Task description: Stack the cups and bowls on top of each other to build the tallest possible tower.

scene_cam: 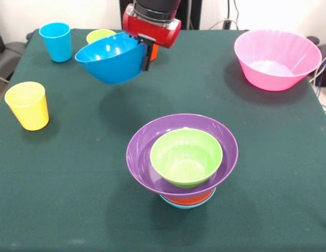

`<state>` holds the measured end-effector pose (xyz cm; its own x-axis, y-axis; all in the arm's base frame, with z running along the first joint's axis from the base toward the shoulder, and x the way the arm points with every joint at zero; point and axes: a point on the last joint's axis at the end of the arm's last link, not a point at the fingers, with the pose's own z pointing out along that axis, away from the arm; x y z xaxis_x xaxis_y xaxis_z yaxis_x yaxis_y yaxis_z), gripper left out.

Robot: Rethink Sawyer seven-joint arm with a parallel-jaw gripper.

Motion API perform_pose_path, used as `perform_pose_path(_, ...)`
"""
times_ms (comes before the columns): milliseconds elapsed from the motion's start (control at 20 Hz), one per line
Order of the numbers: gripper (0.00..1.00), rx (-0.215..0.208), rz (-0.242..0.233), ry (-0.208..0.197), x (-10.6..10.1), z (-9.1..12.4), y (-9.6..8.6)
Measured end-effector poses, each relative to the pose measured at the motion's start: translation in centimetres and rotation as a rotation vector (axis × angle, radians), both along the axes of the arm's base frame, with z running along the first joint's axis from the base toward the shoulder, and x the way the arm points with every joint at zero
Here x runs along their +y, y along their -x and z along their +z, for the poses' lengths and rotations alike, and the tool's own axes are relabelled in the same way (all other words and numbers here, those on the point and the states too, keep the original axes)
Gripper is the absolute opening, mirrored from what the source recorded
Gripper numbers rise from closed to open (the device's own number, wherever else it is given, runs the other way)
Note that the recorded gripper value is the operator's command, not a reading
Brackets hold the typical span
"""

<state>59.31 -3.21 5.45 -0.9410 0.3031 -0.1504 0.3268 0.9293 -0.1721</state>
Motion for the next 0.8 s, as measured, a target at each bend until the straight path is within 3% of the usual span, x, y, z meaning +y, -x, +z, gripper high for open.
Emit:
perform_pose_path(300,0.0,0.026,-0.009,0.015,1.7,1.7,-2.9)
perform_pose_path(800,0.0,0.029,-0.038,0.015,3.3,5.0,-7.9)
